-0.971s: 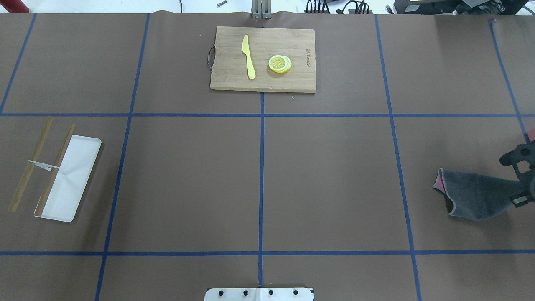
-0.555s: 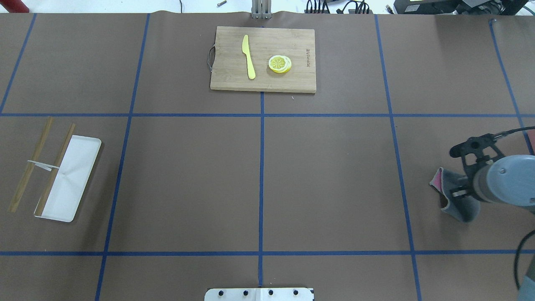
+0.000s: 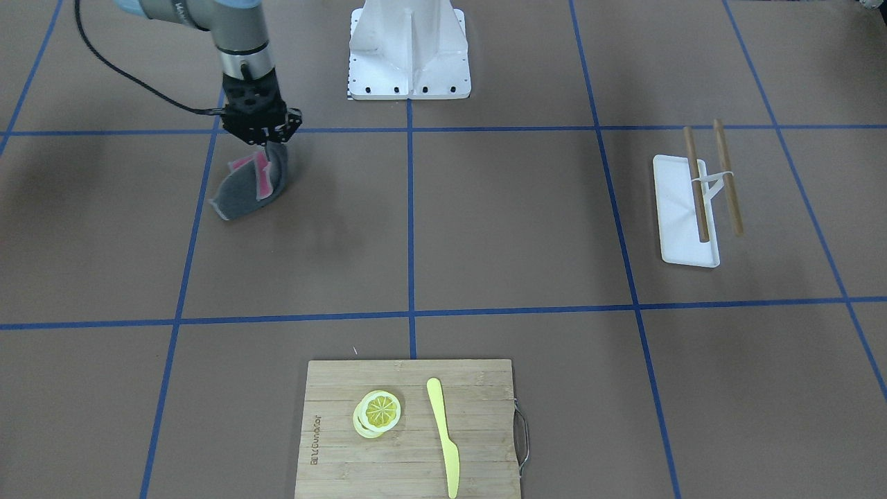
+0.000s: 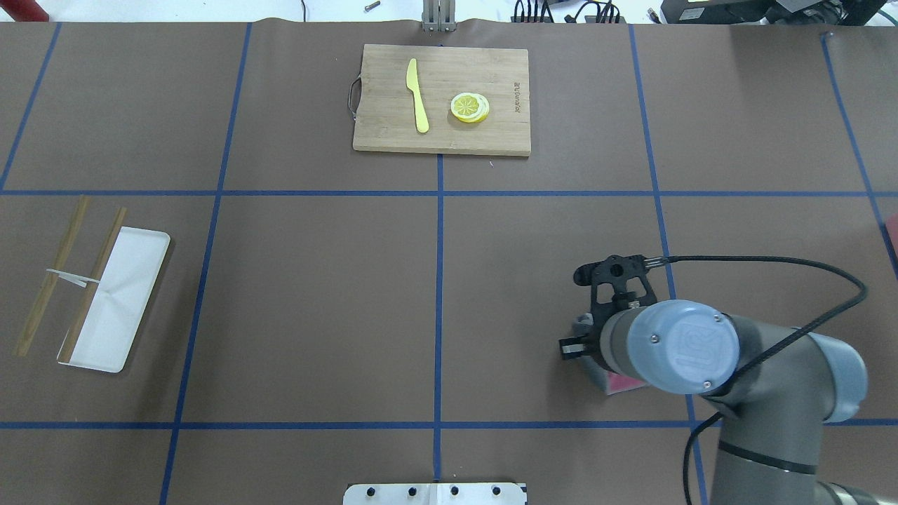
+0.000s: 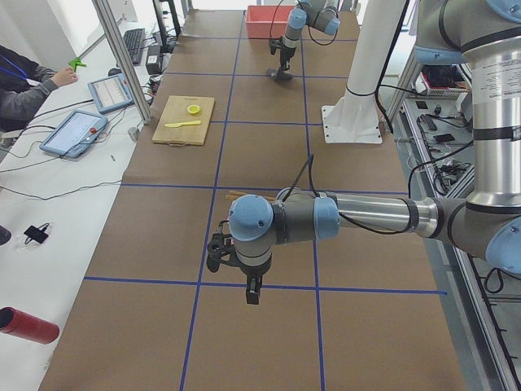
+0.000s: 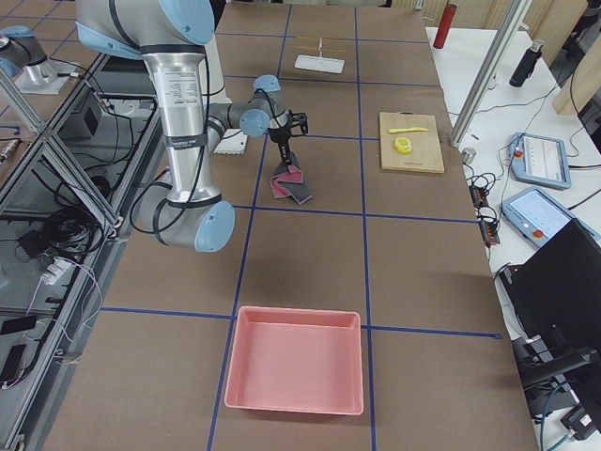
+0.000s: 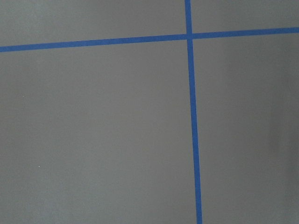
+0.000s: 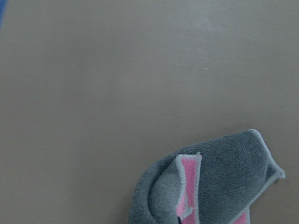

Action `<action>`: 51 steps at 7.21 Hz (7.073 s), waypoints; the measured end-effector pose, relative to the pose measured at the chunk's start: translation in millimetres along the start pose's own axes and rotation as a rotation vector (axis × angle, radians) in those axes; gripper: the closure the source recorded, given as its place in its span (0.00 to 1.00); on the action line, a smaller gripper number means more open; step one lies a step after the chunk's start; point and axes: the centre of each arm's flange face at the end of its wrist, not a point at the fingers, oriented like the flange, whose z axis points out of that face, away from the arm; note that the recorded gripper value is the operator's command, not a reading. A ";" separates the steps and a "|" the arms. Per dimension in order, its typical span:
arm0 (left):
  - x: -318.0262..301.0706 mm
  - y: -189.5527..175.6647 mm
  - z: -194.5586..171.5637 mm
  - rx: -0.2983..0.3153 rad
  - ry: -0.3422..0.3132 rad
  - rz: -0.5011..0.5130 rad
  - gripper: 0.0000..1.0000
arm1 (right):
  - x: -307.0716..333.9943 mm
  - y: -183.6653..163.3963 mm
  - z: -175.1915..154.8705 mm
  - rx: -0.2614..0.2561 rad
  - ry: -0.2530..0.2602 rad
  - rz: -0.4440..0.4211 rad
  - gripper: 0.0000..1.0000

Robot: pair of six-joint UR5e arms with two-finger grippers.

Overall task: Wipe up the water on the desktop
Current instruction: 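Wipe the cloth back and forth over the wet spot with the right gripper, then lift the cloth with the right gripper and move it over the pink bin, then open the right gripper to drop the cloth into the pink bin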

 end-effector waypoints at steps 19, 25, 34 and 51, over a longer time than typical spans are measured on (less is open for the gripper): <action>6.4 -3.0 -3.3 0.041 -0.007 -0.032 0.01 | 566.1 -47.0 -205.4 -0.154 0.087 -0.285 1.00; 7.6 -3.9 -4.1 0.058 -0.010 -0.014 0.01 | 677.5 73.9 -192.5 -0.257 0.050 -0.249 1.00; 7.2 -3.0 -3.2 0.060 -0.011 -0.012 0.01 | 756.1 57.5 -130.0 -0.238 0.089 -0.280 0.78; -16.2 23.0 25.5 -0.003 -0.006 -0.070 0.01 | 613.4 -75.2 -122.4 -0.153 -0.002 0.141 0.00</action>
